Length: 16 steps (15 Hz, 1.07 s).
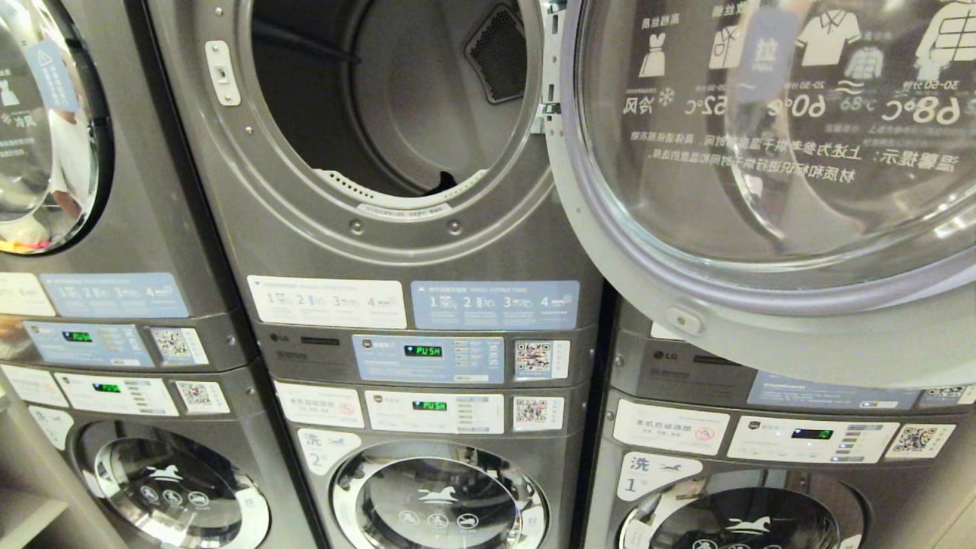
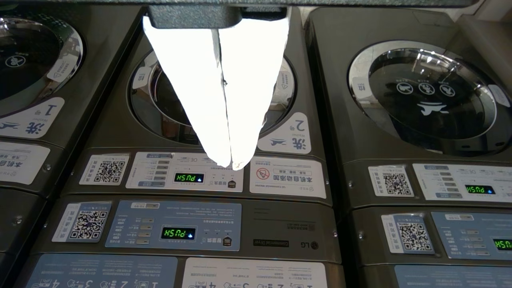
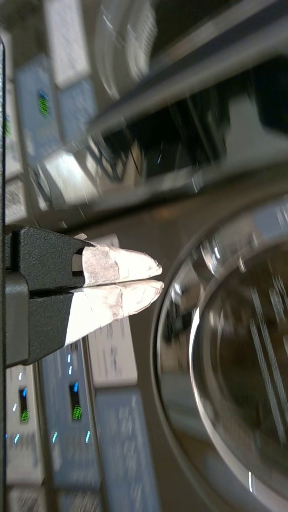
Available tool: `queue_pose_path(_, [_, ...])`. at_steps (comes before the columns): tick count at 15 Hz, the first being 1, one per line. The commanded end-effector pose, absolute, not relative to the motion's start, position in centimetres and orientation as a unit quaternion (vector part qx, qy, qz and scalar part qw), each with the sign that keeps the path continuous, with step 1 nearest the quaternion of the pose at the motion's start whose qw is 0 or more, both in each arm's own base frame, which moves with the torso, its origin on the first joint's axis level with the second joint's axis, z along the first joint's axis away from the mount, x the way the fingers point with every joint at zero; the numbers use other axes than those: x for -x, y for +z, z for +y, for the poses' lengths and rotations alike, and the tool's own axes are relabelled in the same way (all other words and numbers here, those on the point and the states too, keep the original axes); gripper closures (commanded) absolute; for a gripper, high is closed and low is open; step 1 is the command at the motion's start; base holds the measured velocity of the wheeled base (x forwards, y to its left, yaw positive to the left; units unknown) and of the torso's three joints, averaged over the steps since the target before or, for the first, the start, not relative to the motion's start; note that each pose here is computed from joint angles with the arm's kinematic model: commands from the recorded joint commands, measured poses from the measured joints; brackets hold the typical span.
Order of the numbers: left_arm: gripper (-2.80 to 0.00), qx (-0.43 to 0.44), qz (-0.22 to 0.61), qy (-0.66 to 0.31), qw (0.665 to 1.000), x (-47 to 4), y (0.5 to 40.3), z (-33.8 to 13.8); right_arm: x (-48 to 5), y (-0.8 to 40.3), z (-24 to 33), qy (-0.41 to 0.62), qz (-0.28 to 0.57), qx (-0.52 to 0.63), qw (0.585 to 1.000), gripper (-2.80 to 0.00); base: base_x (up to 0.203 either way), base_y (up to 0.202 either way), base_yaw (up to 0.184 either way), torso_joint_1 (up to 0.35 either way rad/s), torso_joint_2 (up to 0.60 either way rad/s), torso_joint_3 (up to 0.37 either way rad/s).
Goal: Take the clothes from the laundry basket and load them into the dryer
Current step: Close the dryer
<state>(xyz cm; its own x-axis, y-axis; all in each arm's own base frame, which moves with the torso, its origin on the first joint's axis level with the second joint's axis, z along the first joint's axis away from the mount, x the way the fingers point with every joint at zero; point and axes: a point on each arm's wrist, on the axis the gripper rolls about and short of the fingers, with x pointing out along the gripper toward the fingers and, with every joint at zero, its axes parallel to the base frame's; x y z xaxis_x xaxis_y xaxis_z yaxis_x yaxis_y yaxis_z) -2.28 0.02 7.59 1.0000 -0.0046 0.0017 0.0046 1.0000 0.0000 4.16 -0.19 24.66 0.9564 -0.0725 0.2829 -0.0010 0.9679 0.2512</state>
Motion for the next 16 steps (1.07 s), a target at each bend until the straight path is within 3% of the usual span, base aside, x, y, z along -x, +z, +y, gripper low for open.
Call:
queue_pose_path(1, [0.00, 0.000, -0.001, -0.002, 1.000, 2.3, 7.6, 0.0, -5.5, 24.8, 0.0, 0.030, -0.121, -0.115, 0.985, 0.00, 0.000, 0.000, 0.000, 0.000, 0.00, 0.000])
queue_pose_path(8, [0.00, 0.000, -0.001, -0.002, 1.000, 2.3, 7.6, 0.0, -5.3, 24.9, 0.5, 0.124, -0.121, -0.067, 0.983, 0.00, 0.000, 0.000, 0.000, 0.000, 0.00, 0.000])
queue_pose_path(16, [0.00, 0.000, -0.002, -0.002, 1.000, 2.3, 7.6, 0.0, -5.3, 25.1, 1.3, 0.315, -0.096, -0.039, 0.943, 0.00, 0.000, 0.000, 0.000, 0.000, 0.00, 0.000])
